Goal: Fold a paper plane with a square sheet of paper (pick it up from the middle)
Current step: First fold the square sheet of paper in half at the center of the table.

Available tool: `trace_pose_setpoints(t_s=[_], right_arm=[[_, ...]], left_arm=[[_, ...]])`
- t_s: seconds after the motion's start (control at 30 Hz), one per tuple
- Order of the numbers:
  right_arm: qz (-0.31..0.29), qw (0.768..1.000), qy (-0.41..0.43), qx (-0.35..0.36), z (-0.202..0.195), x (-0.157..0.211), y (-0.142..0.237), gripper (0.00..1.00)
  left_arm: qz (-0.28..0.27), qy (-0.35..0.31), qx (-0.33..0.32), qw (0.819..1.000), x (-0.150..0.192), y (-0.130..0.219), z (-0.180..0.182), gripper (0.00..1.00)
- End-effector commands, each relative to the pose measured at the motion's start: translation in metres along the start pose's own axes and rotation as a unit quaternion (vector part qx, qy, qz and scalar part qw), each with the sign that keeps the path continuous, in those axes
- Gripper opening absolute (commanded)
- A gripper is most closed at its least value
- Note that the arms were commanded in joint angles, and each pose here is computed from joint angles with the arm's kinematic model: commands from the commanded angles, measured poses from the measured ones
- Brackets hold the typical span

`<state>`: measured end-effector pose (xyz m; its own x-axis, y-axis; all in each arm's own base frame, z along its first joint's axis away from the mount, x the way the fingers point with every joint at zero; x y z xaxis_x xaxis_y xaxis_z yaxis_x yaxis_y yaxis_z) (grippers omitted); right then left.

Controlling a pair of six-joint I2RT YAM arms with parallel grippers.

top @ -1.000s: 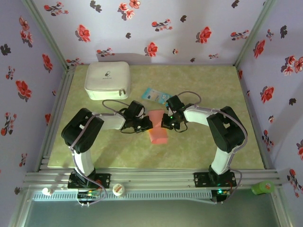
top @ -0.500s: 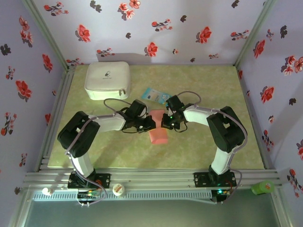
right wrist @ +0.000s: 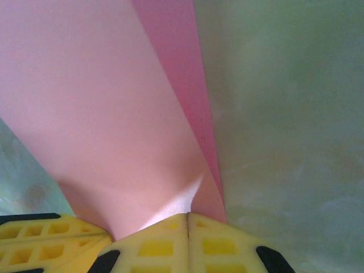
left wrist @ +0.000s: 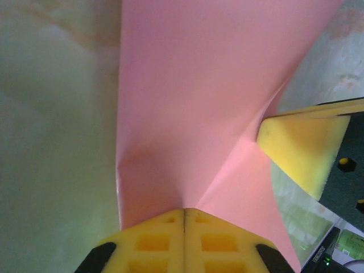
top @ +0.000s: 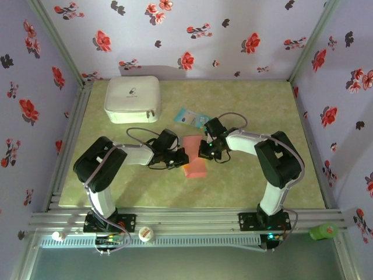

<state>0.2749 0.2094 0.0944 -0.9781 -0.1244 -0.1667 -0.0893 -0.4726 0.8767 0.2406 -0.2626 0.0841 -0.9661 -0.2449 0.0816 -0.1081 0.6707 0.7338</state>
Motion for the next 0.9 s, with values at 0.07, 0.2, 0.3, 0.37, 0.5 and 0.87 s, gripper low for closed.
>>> trace_pose_setpoints(t_s=[0.07,0.2,0.3,0.37,0.5,0.87], right_arm=[[0.051,0.995,-0.031,0.079,-0.026,0.025,-0.012,0.0],[0.051,0.995,-0.031,0.079,-0.026,0.025,-0.013,0.0],[0.05,0.995,-0.031,0.079,-0.026,0.025,-0.013,0.0],[0.052,0.995,-0.031,0.079,-0.026,0.025,-0.014,0.0],[0.054,0.995,-0.031,0.079,-0.026,0.026,-0.014,0.0],[0.047,0.996,-0.039,0.071,-0.028,0.03,-0.015,0.0]], left_arm=[[-0.01,-0.008,-0.018,1.0,0.001,0.015,-0.012,0.0],[0.0,-0.006,0.005,1.0,0.004,0.017,-0.022,0.0],[0.008,-0.005,0.016,1.0,0.008,0.012,-0.023,0.01],[0.017,-0.002,0.02,1.0,0.011,0.007,-0.02,0.01],[0.018,0.01,-0.007,1.0,0.016,0.001,-0.002,0.01],[-0.001,0.018,-0.031,0.999,0.023,0.01,0.016,0.03]])
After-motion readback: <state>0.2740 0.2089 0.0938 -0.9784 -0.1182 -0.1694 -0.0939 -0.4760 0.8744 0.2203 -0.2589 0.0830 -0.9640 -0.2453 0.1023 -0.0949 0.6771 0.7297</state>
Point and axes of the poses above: each hand's point on the last joint's axis, 136 mm out from that joint toward the fingers, its own y axis back along the fingers, its own z axis along the line the jaws close on, x = y × z, the point moved 9 cm from there along y, back along the fingers, and after that the axes turned 14 degrees about y, right-handed, at the moved point
